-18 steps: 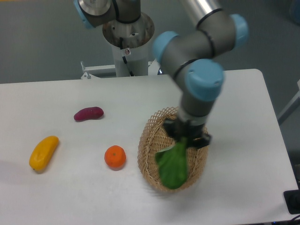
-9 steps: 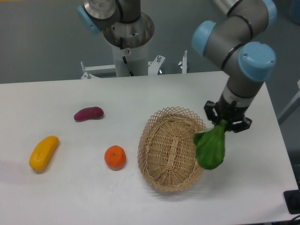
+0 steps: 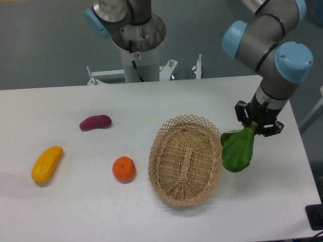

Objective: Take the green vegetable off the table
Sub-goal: 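Carry the bok choy past the basket toward the starting position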

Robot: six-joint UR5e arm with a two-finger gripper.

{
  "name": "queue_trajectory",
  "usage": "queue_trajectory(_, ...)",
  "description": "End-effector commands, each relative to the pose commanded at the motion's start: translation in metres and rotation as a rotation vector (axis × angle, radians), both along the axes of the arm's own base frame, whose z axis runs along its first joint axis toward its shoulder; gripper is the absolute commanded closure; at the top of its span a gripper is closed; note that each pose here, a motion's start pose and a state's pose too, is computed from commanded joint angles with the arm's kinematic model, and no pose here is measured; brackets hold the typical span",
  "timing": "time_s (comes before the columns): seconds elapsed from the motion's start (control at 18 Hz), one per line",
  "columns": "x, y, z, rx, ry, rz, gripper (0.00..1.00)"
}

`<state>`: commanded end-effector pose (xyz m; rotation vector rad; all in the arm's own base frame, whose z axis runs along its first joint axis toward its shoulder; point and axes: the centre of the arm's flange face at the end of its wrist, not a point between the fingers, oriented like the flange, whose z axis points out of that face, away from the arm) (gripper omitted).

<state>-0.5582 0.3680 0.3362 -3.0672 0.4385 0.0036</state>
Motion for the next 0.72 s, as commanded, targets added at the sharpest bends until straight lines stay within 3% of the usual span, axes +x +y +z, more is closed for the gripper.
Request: queue_trajectory(0.72,-0.0057,-0.0034,0.0019,-0.037,0.023,-0.010,0.74)
